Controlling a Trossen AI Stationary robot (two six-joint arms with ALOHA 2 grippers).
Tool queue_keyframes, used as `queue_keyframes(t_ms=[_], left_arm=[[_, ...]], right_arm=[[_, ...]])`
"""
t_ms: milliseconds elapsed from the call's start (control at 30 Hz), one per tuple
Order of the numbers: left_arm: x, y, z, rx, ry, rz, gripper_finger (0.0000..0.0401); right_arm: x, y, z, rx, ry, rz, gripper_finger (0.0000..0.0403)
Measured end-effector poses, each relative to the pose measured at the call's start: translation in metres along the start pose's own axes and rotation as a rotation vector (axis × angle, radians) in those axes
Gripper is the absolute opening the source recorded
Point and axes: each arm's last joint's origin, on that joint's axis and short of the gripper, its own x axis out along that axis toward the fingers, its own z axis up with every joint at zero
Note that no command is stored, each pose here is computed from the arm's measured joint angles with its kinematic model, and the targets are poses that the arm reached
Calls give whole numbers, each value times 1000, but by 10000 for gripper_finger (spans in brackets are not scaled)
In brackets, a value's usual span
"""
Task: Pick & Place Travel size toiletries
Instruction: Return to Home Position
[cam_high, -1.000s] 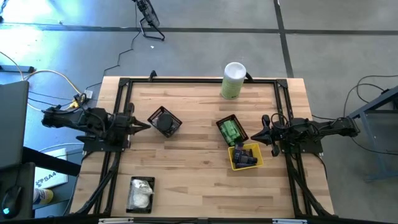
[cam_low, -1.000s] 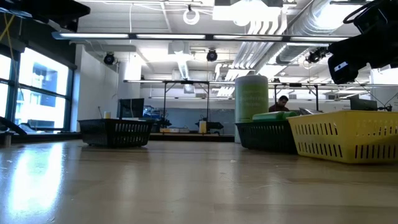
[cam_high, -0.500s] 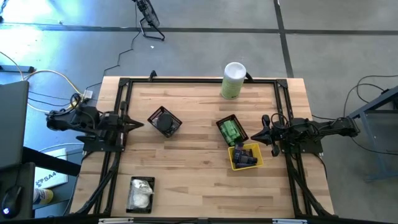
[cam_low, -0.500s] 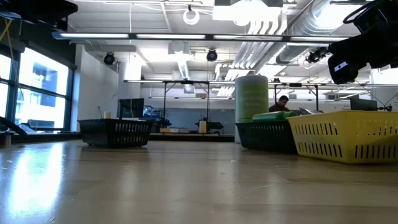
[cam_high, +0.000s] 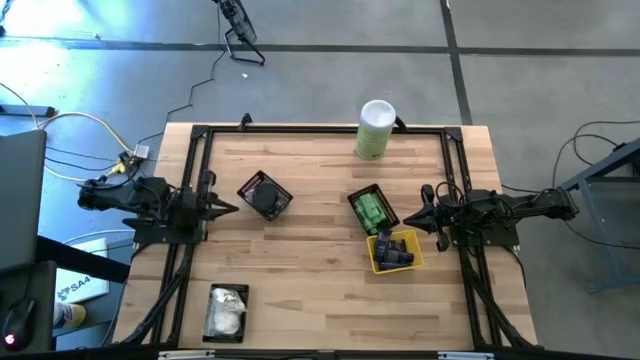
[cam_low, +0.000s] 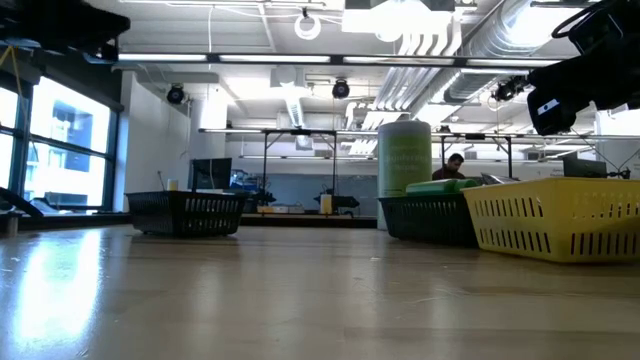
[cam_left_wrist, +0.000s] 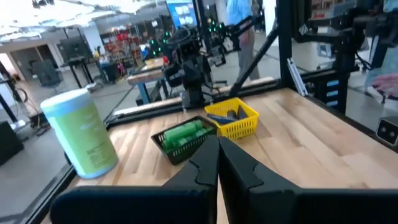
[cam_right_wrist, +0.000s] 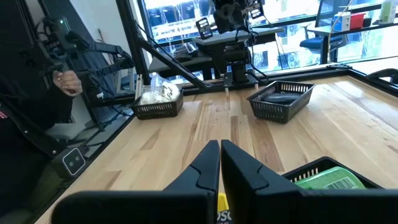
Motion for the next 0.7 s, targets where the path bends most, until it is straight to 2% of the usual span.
queue_keyframes(t_ms=[100,200,300,400,700], left_arm=[[8,-4,-12,-3,-21,0,3],[15,-10,-28,-1,-35,-45,3],[18,-14,-33,20,-83,-118,3],[20,-17,-41,26,-71,-172,3],[21,-20,-48,23,-53,-199,3]], right_arm=[[0,0,0,0,0,0,8],[0,0,0,0,0,0,8],[0,0,0,0,0,0,8],[0,0,0,0,0,0,8],[0,0,0,0,0,0,8]])
